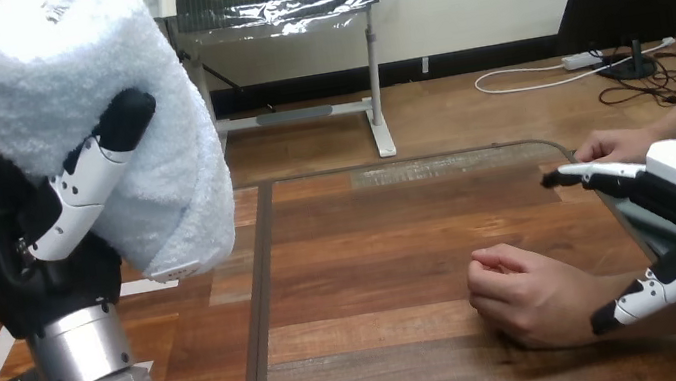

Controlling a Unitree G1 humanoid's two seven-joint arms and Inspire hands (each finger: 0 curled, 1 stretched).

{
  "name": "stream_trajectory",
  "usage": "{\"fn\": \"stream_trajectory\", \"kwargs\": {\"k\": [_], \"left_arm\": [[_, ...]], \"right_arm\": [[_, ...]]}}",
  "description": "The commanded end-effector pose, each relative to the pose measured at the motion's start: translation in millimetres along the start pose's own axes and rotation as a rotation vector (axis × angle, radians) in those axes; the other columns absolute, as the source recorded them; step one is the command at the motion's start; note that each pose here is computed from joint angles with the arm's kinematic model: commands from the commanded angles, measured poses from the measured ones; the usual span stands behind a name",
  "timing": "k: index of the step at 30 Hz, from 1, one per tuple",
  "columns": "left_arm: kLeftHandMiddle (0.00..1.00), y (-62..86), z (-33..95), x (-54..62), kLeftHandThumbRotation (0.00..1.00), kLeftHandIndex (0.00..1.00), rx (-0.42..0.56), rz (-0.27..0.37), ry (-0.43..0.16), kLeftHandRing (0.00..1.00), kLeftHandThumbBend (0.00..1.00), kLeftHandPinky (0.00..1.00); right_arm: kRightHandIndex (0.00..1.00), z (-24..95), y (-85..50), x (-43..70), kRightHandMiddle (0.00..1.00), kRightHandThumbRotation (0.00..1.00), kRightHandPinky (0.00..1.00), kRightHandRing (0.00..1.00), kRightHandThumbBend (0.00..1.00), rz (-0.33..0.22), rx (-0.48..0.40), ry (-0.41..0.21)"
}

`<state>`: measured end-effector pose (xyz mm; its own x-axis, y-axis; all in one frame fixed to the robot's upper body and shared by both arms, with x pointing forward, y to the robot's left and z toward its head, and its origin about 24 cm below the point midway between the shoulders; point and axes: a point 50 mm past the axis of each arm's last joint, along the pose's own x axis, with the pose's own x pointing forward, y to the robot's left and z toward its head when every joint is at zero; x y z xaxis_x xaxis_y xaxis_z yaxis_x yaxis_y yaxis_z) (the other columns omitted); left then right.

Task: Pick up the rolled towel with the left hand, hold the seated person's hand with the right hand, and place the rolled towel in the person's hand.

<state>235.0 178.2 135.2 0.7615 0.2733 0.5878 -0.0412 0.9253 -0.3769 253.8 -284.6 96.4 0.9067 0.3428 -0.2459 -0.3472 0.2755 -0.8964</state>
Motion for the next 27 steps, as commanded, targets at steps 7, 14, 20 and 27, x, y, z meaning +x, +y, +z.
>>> {"fn": "stream_trajectory", "kwargs": {"k": [7, 14, 20, 27], "left_arm": [[0.35, -5.8, 7.0, 7.3, 0.00, 0.39, -0.032, -0.020, -0.049, 0.29, 0.60, 0.22], [0.35, -5.8, 7.1, 6.9, 0.00, 0.39, -0.040, -0.019, -0.046, 0.28, 0.60, 0.22], [0.34, -5.5, 7.3, 6.7, 0.00, 0.39, -0.035, -0.019, -0.046, 0.28, 0.59, 0.22], [0.34, -5.4, 7.9, 6.8, 0.00, 0.39, -0.033, -0.013, -0.046, 0.28, 0.59, 0.21]], "right_arm": [[0.94, -1.0, -23.2, 9.3, 0.94, 0.28, 0.90, 0.93, 1.00, -0.014, -0.101, 0.027], [0.94, -4.6, -19.5, 11.1, 0.94, 0.27, 0.92, 0.93, 1.00, -0.002, -0.137, 0.050], [0.93, -8.1, -16.1, 13.0, 0.94, 0.26, 0.93, 0.93, 1.00, 0.018, -0.153, 0.073], [0.93, -11.4, -12.6, 15.0, 0.93, 0.25, 0.93, 0.92, 1.00, 0.045, -0.158, 0.097]]}}
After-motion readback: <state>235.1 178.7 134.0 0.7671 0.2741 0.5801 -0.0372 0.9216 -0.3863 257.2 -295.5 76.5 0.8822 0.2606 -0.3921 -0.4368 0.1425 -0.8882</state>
